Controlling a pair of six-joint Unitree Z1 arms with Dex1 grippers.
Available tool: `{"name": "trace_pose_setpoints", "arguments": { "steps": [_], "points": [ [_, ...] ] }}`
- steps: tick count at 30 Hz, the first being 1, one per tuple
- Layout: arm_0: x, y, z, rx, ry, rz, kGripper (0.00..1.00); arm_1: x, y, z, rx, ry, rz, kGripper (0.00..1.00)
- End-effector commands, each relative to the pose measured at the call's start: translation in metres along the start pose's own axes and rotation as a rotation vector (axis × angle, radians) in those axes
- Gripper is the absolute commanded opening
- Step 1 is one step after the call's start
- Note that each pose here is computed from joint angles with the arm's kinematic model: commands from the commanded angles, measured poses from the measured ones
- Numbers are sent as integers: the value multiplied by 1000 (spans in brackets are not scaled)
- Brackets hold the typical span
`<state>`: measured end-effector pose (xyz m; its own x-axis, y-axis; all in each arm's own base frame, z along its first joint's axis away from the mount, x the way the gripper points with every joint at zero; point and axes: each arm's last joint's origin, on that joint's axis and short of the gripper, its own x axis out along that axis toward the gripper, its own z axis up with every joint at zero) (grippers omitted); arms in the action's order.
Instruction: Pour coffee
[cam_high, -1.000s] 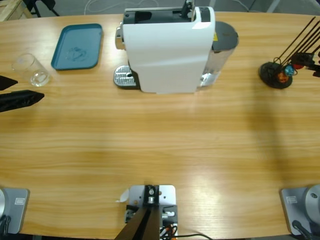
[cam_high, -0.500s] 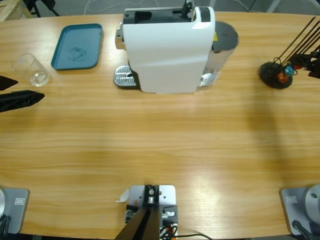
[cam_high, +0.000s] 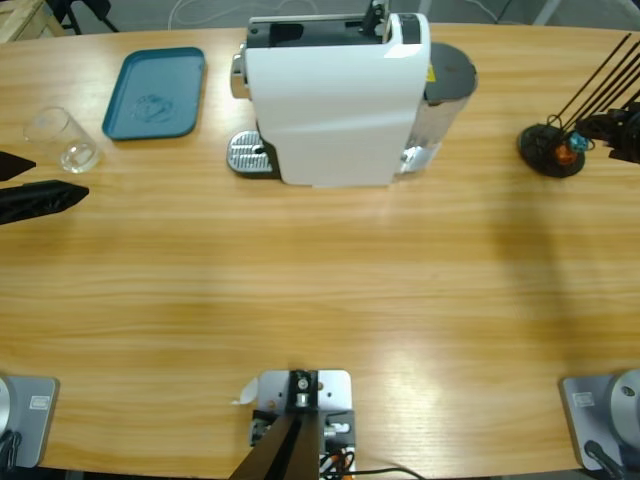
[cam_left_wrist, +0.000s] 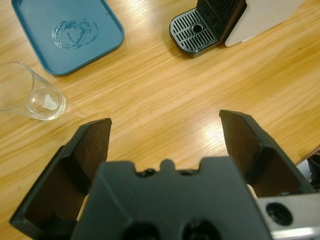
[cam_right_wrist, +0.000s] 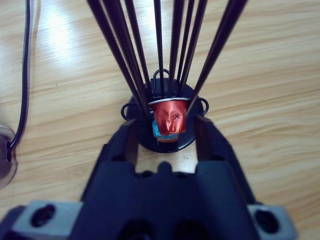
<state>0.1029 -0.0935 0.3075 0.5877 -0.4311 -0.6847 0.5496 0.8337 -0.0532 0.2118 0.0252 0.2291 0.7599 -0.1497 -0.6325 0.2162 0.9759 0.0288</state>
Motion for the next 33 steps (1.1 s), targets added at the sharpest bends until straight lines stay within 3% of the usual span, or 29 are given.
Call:
{"name": "trace_pose_setpoints", "arguments": {
  "steps": [1, 11, 16, 28, 33],
  "points": [
    [9, 0, -9, 21, 41, 13, 931, 9, 1, -12, -12, 44, -16, 0],
    [9, -1, -9, 21, 42, 12, 931, 8, -1, -12, -20, 37, -43, 0],
    [9, 0, -9, 21, 42, 12, 931, -6, -5, -8, -18, -10, -50, 0],
    [10, -1, -9, 21, 46, 14, 931, -85, -12, 48, -15, -139, -19, 0],
    [11, -1, -9, 21, 48, 15, 931, -136, -18, 75, -17, -202, 16, 0]
  ]
}}
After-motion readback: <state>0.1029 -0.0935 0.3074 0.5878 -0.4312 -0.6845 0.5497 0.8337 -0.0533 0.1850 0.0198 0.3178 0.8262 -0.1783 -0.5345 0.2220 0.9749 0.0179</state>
